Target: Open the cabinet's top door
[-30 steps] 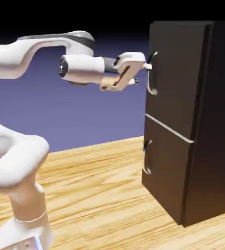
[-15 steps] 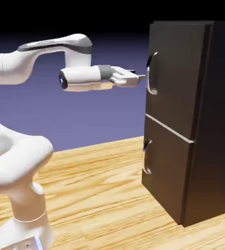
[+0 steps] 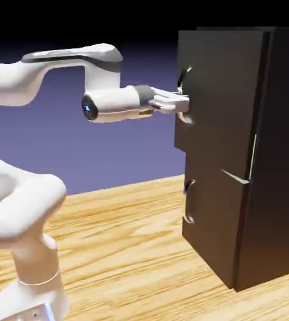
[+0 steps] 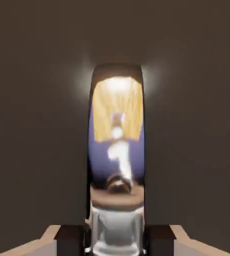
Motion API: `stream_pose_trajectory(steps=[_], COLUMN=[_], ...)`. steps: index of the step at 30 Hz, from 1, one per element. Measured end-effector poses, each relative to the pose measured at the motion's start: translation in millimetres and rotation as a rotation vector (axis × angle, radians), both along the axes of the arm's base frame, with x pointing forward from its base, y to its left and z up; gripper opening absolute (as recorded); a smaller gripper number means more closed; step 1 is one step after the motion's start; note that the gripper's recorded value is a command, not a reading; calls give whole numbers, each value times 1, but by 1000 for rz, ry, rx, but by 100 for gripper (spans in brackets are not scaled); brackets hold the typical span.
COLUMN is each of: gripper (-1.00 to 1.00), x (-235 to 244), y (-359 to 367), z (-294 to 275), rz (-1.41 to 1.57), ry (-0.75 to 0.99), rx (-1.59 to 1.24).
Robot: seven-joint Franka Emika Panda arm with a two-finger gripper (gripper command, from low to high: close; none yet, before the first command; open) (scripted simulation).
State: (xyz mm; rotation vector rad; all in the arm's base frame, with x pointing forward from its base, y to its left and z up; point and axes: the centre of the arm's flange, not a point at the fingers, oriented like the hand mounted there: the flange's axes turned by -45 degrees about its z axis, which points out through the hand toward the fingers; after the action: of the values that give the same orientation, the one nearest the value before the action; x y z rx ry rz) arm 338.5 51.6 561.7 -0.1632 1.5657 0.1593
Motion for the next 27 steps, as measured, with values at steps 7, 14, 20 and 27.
stream_pose_trajectory(steps=[7, 14, 20, 27], gripper=[-100, -100, -100, -100], x=[-35, -57, -73, -86], y=[-39, -75, -113, -166], z=[0, 0, 0, 0], rz=[188, 339, 488, 682], ry=[0, 0, 0, 0], rx=[3, 3, 3, 3])
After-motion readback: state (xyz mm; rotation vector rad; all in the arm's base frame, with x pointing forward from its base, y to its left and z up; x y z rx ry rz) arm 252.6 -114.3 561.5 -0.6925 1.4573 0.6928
